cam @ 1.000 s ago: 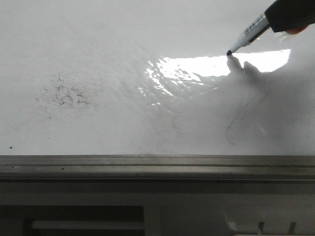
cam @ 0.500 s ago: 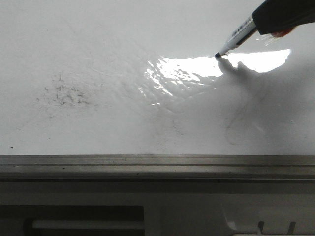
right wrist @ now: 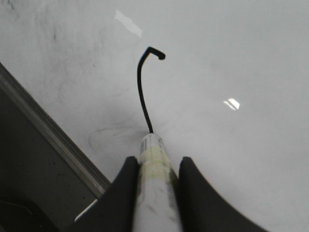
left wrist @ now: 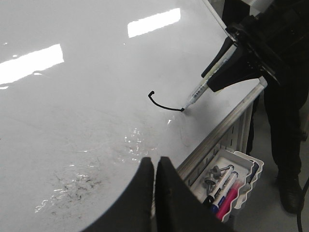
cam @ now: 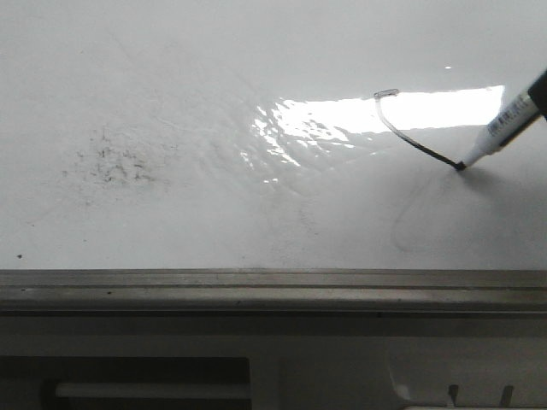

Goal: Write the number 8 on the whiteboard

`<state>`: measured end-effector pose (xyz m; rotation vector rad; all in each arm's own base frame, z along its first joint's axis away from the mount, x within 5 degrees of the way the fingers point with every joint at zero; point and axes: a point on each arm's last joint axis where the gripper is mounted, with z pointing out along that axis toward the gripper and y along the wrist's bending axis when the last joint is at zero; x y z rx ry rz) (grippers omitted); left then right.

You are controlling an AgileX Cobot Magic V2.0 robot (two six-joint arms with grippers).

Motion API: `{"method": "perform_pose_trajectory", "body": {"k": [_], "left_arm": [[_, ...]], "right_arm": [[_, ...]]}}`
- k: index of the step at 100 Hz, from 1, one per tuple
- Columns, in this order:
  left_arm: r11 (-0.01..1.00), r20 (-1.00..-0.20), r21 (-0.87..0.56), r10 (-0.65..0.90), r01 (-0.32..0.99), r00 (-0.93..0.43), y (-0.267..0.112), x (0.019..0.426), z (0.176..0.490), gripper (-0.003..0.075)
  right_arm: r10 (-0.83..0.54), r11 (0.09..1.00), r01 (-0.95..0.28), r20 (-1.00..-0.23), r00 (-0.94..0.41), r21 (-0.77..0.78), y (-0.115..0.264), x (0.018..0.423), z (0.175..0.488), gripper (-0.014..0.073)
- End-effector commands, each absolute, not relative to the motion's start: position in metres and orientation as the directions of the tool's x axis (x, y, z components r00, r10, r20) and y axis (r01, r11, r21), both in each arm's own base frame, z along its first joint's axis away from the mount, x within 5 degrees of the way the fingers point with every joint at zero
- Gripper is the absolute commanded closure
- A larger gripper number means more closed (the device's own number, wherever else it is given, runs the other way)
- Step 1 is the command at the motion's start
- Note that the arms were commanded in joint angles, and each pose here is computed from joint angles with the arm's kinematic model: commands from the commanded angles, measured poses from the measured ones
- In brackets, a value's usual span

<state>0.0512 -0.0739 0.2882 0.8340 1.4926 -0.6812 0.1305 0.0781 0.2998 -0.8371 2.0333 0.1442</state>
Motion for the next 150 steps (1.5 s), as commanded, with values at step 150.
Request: {"method": "perform_pose_trajectory", "body": {"k": [150], "left_arm": [[0.593,-0.999,0.029,0.054,0.805,-0.005,-0.073,0.053,0.300,0.0741]], "right_arm": [[-0.358,0.828,-0.527,-0.904,-0.233,-0.192,0.090,0.168,0.329,0.0638]]}}
